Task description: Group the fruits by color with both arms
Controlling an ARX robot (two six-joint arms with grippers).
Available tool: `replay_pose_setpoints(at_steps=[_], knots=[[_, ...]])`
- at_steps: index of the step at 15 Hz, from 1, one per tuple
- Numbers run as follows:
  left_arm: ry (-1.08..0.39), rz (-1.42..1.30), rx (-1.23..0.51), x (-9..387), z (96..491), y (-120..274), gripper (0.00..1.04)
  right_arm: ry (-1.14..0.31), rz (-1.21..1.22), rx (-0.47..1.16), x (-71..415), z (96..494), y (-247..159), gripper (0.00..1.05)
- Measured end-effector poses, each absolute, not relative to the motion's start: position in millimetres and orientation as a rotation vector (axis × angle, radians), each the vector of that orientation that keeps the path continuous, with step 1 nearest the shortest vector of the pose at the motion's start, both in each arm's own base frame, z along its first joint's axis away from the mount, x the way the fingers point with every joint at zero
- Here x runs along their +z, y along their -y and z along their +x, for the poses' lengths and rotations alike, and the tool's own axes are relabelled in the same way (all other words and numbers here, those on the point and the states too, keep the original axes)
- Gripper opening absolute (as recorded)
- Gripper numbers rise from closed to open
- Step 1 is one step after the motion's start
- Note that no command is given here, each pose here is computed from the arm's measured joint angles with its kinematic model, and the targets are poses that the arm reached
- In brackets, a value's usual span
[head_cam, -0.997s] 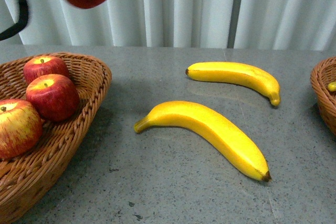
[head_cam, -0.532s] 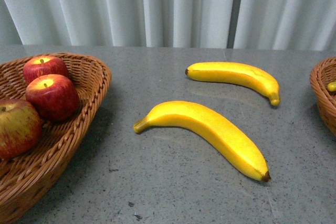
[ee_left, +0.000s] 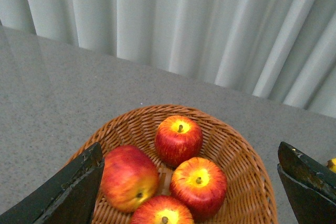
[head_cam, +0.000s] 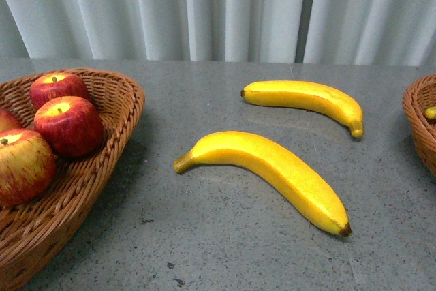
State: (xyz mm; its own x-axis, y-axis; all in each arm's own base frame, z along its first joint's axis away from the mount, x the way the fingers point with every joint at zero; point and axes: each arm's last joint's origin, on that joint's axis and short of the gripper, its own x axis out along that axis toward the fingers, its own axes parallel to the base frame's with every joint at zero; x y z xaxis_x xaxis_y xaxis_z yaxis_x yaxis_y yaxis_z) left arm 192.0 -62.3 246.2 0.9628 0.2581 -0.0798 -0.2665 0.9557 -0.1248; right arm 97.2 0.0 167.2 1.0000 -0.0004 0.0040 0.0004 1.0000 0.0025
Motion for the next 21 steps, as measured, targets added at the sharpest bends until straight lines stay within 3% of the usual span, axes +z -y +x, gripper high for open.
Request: replay_pose_setpoints(at_steps=[5, 8, 13, 21], knots=[[0.037, -0.090, 0.263, 262, 176, 60, 0.97, 0.004, 0.002, 0.000, 167, 97, 0, 0.98], [-0.003, -0.018, 0.027, 235, 156, 38, 0.62, 0.004, 0.002, 0.000, 167, 97, 0, 0.98], [-0.001, -0.019, 0.005, 202, 136, 16, 0.01, 0.004, 0.002, 0.000, 167, 97, 0, 0.98], [-0.007, -0.015, -0.003, 179, 118, 0, 0.01, 0.004, 0.002, 0.000, 167, 97, 0, 0.98]])
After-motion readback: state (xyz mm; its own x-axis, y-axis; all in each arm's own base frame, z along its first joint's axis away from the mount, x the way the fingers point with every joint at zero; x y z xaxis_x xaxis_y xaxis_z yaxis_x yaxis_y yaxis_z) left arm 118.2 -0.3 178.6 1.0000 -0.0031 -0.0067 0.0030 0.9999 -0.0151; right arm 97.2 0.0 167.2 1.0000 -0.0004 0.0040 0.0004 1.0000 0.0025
